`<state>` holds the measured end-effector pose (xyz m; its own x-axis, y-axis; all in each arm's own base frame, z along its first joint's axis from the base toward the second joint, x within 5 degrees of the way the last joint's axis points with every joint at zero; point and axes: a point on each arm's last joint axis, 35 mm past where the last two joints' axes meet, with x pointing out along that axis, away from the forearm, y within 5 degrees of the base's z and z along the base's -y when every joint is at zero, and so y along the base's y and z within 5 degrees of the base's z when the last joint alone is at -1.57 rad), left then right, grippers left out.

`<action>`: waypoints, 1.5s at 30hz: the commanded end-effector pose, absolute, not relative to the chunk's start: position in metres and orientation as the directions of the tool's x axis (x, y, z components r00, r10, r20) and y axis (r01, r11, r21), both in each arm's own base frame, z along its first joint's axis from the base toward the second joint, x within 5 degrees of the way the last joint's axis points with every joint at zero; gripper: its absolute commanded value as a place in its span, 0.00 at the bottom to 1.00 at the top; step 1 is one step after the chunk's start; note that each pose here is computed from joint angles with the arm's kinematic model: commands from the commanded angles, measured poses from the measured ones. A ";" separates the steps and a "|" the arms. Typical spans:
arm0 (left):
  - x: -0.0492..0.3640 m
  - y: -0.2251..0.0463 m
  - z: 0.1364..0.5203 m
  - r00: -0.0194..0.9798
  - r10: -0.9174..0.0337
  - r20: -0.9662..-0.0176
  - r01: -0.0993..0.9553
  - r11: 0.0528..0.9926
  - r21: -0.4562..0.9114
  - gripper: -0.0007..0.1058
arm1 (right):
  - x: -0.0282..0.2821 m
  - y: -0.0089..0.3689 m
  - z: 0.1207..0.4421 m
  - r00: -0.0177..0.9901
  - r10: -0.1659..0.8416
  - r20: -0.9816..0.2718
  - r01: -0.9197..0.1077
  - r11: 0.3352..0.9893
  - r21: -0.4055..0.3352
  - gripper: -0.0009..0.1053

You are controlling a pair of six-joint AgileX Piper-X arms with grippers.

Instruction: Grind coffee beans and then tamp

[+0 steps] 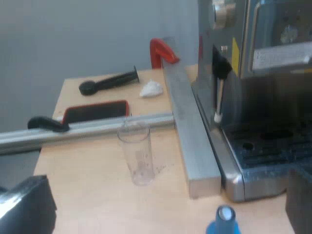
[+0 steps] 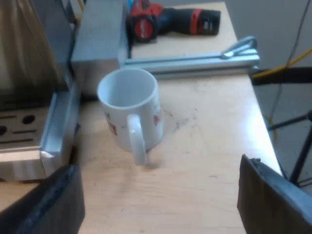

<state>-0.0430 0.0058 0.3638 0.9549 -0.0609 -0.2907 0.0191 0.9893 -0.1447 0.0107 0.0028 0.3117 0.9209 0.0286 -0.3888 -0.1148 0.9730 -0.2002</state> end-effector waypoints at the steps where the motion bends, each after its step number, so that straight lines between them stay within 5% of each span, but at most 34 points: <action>1: -0.043 0.006 0.355 0.920 -0.042 -0.390 -0.013 0.990 -0.139 0.93 | 0.018 0.003 0.308 0.922 0.061 -0.383 -0.143 0.971 -0.190 0.64; 7: -0.047 0.008 0.348 0.890 -0.001 -0.456 -0.057 0.992 -0.114 0.93 | 0.025 0.003 0.301 0.927 0.060 -0.370 -0.140 0.971 -0.194 0.64; 16: -0.006 0.004 0.337 0.943 0.002 -0.334 -0.049 0.990 -0.133 0.93 | 0.040 0.001 0.279 0.919 0.061 -0.390 -0.144 0.971 -0.189 0.64; 27: 0.026 -0.001 0.294 0.912 -0.047 -0.409 -0.012 0.990 -0.142 0.93 | 0.053 0.000 0.238 0.866 0.066 -0.496 -0.165 0.973 -0.160 0.64; 45: 0.036 -0.004 0.286 0.918 -0.105 -0.381 0.057 0.989 -0.136 0.93 | 0.055 0.000 0.236 0.870 0.062 -0.488 -0.161 0.973 -0.164 0.64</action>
